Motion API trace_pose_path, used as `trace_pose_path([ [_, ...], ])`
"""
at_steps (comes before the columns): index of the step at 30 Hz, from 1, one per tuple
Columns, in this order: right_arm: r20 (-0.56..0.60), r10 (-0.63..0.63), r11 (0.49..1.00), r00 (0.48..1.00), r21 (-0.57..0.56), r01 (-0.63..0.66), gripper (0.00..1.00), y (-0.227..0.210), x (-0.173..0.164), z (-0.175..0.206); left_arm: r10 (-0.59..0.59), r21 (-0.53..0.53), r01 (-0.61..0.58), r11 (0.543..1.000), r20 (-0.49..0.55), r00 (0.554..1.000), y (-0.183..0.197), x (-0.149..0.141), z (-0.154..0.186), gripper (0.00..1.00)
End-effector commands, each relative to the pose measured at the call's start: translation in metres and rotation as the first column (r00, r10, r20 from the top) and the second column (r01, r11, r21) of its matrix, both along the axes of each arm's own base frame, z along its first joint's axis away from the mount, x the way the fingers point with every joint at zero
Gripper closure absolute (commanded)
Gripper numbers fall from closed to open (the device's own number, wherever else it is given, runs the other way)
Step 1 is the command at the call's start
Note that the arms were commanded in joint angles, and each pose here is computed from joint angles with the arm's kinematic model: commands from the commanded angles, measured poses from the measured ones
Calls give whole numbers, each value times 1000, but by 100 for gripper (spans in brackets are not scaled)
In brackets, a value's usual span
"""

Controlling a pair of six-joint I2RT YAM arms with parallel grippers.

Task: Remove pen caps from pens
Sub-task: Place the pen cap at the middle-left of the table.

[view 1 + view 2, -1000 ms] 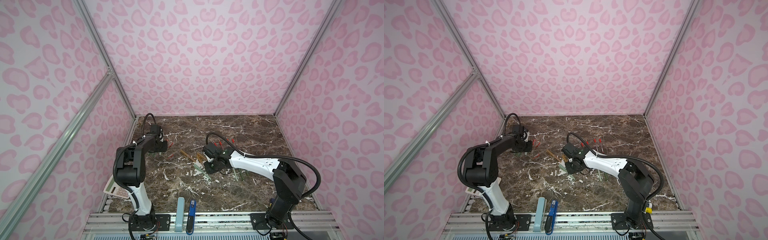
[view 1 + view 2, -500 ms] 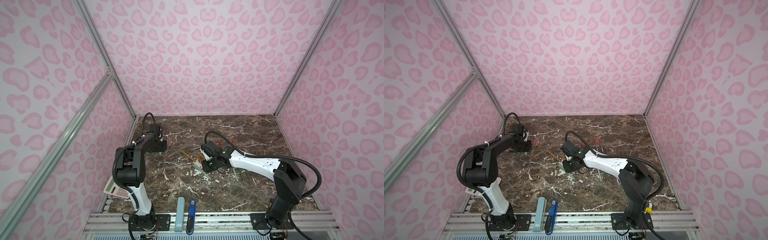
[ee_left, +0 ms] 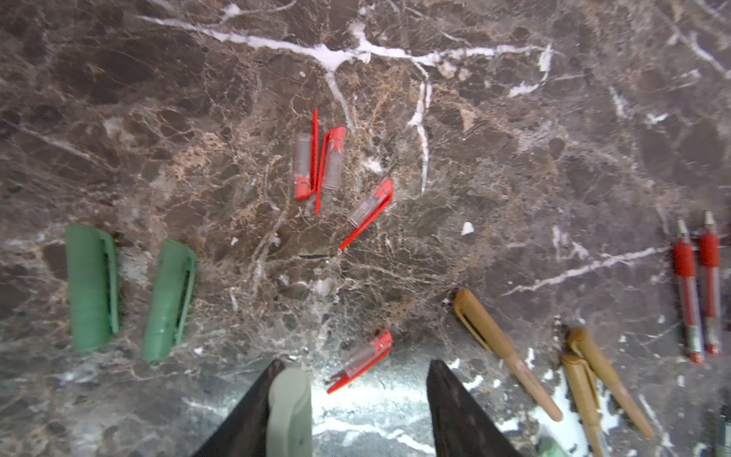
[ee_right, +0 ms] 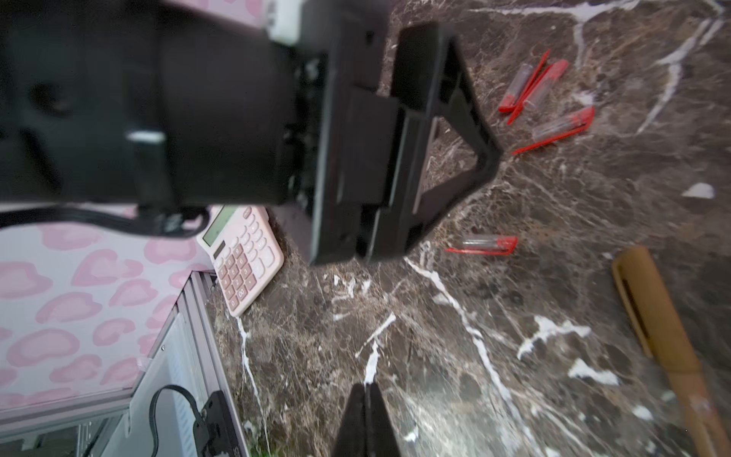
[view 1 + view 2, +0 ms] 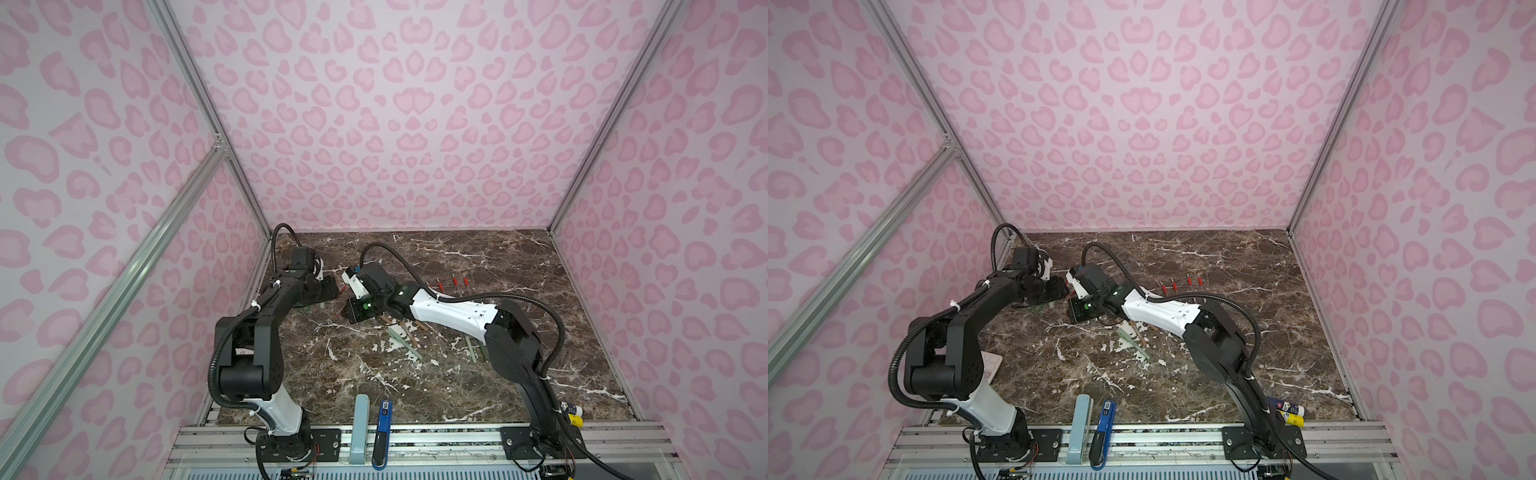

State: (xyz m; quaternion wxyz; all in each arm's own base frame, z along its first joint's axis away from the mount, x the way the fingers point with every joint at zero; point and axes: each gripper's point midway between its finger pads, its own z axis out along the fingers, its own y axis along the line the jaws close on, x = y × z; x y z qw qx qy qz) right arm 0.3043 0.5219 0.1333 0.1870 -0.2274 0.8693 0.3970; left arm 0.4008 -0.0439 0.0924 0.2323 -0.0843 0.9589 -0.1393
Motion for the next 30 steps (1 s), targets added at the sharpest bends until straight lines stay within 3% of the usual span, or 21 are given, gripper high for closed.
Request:
trace_pose_path([
  [1,-2,-35,990,999,140,35,100,23,13,15,54,-137,-50,989,31,998,-12,2,12,37],
  [7,-74,-108,971,991,204,121,100,40,32,-7,176,-223,-156,962,70,982,-7,-3,24,32],
  [13,-100,-106,961,989,247,128,100,57,36,-7,383,-413,-328,850,56,922,11,-7,31,31],
  [24,-181,-39,937,983,336,99,100,85,25,-11,436,-558,-368,743,-13,900,3,-7,32,30],
  [30,-172,-83,948,982,291,131,100,77,33,-20,428,-542,-359,760,1,904,4,-11,33,32],
])
